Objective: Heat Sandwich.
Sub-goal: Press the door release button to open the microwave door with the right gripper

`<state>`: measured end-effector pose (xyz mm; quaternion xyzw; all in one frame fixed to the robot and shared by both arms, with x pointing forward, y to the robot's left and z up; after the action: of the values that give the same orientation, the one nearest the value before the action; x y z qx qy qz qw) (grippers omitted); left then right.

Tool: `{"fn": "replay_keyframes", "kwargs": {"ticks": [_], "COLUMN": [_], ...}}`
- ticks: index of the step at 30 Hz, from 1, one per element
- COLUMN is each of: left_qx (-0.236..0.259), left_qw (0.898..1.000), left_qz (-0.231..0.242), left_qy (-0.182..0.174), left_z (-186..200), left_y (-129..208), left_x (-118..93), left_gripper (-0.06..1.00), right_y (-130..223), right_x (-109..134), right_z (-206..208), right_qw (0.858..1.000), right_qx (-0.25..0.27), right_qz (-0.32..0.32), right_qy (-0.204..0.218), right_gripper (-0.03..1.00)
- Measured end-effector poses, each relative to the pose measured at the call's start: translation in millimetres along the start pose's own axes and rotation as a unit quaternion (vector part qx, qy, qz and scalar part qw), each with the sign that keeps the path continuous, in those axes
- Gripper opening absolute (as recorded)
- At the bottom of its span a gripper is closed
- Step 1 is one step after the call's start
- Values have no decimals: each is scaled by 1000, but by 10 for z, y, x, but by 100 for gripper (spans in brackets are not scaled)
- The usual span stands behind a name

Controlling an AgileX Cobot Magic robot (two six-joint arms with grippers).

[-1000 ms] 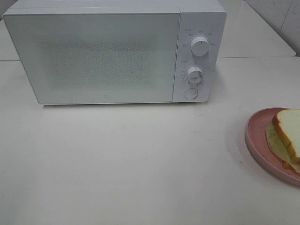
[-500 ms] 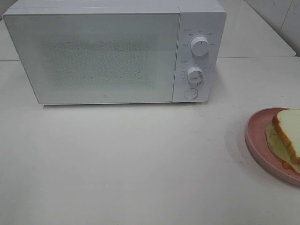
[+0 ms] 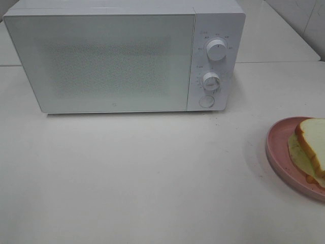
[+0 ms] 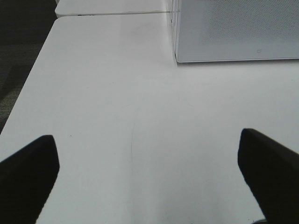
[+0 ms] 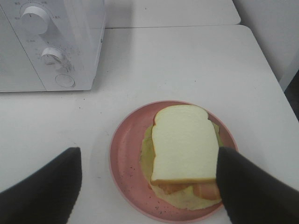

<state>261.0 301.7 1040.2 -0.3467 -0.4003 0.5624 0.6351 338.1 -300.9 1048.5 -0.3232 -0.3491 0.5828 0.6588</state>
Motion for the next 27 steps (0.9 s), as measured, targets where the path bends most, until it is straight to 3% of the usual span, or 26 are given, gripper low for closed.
{"fn": "replay_keyframes", "kwargs": {"ticks": [10,27], "left_qx": [0,0], "left_qw": [1000,1000], "left_qz": [0,0], "left_qy": [0,0], "left_z": [0,0], "left_y": [0,0], "left_x": [0,0], "left_gripper": [99,99], "right_y": [-82,-337], "right_x": [27,90], "right_z": [-404,-1010], "right_qw": [1000,999], "right_qx": [17,-29], "right_qz": [3,5], "right_qy": [-1,-13], "right_gripper": [77,77]}}
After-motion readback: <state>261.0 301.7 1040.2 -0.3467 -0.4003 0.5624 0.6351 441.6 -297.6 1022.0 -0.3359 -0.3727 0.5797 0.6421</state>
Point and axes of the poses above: a point on each arm's last joint axis where the gripper is mounted, z pointing back along that axis away from the gripper, x along the wrist's bending axis when the last joint is at zero, y = z × x, the point moved 3 cm from there along -z, pointing out along that axis toward the gripper, and after that the axes turned 5 degrees about -z, right-handed, at the moved point
